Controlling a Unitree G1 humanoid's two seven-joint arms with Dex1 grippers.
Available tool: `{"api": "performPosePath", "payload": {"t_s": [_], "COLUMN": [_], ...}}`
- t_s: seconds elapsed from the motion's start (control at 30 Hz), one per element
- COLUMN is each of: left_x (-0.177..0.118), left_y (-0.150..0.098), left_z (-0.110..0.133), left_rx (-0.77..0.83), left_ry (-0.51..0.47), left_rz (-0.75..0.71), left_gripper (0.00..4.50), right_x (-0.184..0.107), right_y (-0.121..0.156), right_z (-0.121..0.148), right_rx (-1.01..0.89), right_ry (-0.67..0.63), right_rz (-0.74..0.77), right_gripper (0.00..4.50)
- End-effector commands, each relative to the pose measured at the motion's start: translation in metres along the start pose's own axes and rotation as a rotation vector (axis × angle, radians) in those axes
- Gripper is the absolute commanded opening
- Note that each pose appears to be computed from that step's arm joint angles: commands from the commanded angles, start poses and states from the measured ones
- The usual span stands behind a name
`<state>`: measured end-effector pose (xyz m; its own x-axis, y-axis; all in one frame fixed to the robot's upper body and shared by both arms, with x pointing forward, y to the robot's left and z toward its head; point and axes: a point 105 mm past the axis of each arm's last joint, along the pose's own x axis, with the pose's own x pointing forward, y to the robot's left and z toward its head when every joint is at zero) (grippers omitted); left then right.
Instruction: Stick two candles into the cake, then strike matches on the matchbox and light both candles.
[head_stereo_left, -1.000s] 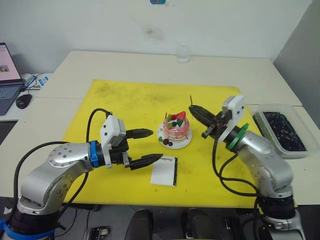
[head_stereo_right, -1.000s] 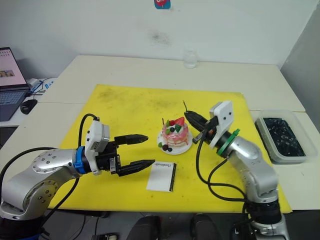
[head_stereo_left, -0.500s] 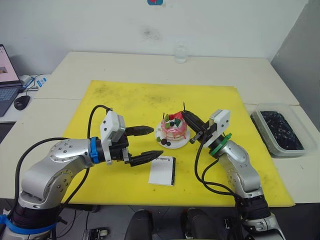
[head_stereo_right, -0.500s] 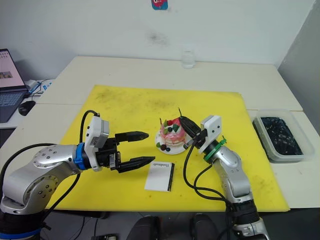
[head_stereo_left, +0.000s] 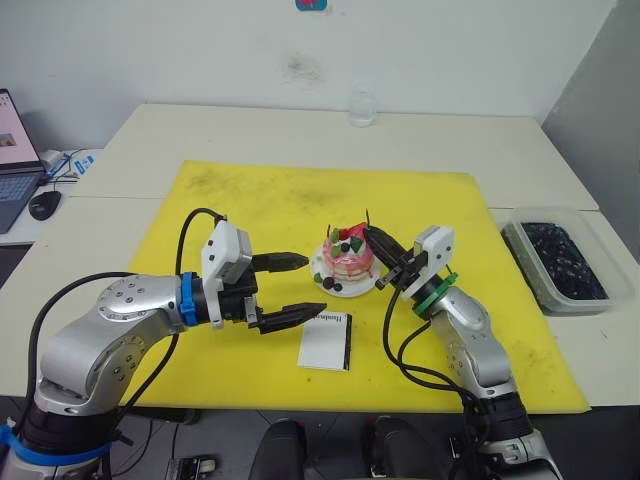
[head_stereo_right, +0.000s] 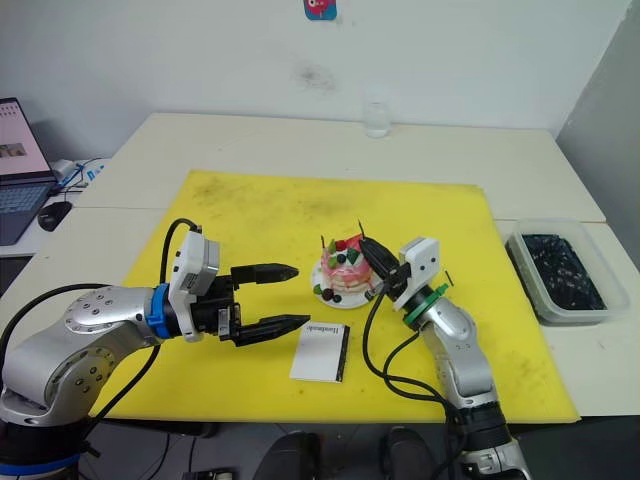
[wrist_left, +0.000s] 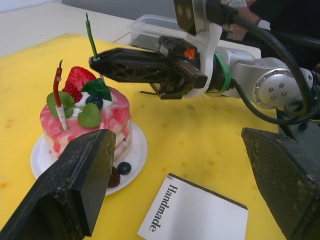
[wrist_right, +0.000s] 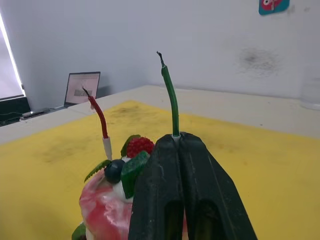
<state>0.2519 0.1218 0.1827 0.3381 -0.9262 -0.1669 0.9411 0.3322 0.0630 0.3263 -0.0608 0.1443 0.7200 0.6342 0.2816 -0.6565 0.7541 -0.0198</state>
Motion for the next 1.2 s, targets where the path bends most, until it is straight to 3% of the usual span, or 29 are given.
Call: {"api": "performPosePath", "payload": {"t_s": [0.03,0.43,0.67,0.77,0.93,1.1,1.2], "left_x": [0.0,0.0,0.002,0.004,0.007,0.0,-0.015], "left_y": [-0.001,-0.004,-0.006,-0.006,-0.003,0.006,0.014], "left_z": [0.006,0.003,0.0,0.001,0.004,0.001,-0.005], "left_rx": [0.036,0.039,0.04,0.042,0.062,0.007,-0.124], "left_ry": [-0.01,-0.005,-0.004,-0.009,-0.015,0.02,0.058], "left_rz": [-0.012,-0.021,-0.026,-0.026,-0.016,0.034,0.067], "left_gripper": [4.5,4.5,4.5,4.5,4.5,4.5,4.5], "right_x": [0.0,-0.004,-0.005,-0.004,-0.003,-0.014,-0.027], "right_y": [0.0,0.01,0.008,0.007,0.006,-0.005,-0.013], "right_z": [0.005,-0.013,-0.006,0.002,0.019,0.043,0.054], "right_rx": [-0.019,0.039,0.051,0.062,0.034,-0.019,-0.058], "right_ry": [-0.035,0.0,-0.023,-0.049,-0.08,-0.087,-0.044], "right_rz": [-0.015,-0.025,-0.036,-0.039,-0.013,-0.017,-0.01], "right_gripper": [0.03,0.03,0.03,0.69,2.39,2.39,2.39]}}
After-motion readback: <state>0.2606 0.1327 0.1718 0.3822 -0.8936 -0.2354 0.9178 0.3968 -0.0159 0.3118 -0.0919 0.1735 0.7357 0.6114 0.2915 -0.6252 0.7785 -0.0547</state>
